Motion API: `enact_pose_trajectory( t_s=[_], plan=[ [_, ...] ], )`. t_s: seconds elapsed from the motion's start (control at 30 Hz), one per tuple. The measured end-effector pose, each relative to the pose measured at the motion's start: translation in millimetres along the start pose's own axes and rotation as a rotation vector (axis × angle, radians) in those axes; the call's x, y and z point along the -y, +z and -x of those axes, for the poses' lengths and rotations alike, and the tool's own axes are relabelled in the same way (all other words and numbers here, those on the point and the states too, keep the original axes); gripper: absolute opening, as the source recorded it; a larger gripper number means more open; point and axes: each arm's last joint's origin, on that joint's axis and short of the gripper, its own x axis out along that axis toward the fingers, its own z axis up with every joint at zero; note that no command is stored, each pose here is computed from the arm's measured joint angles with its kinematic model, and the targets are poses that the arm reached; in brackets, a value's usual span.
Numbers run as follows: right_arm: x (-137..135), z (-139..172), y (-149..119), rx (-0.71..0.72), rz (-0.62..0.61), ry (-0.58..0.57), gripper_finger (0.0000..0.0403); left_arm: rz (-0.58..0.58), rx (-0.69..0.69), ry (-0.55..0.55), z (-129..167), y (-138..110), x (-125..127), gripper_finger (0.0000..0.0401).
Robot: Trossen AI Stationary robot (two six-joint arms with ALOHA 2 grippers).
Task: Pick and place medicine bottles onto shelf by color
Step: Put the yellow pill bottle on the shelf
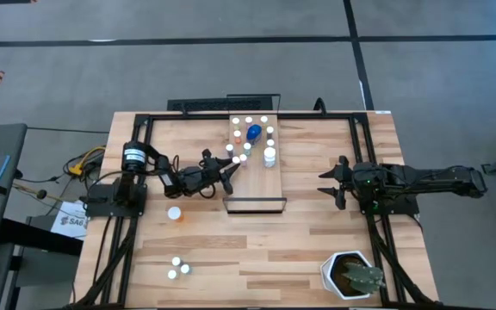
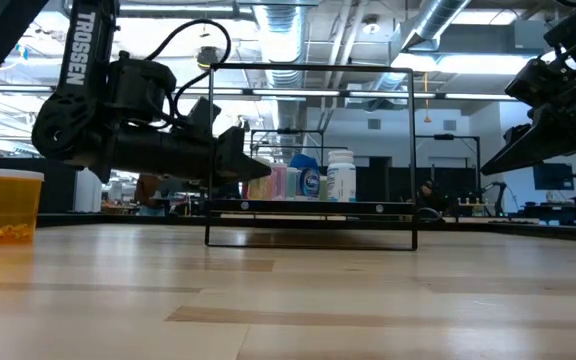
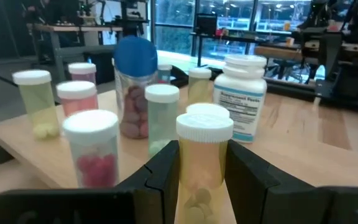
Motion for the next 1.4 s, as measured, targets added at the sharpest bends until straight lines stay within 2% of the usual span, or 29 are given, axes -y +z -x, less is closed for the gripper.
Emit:
enact_pose_trajectory(
  t_s=[1.4],
  plan=[
    [0.0, 0.0, 0.0, 0.000, 0.000, 0.000, 0.0255, -0.032, -0.019, 0.027, -3.3, -2.2, 0.0, 0.0094]
  ],
)
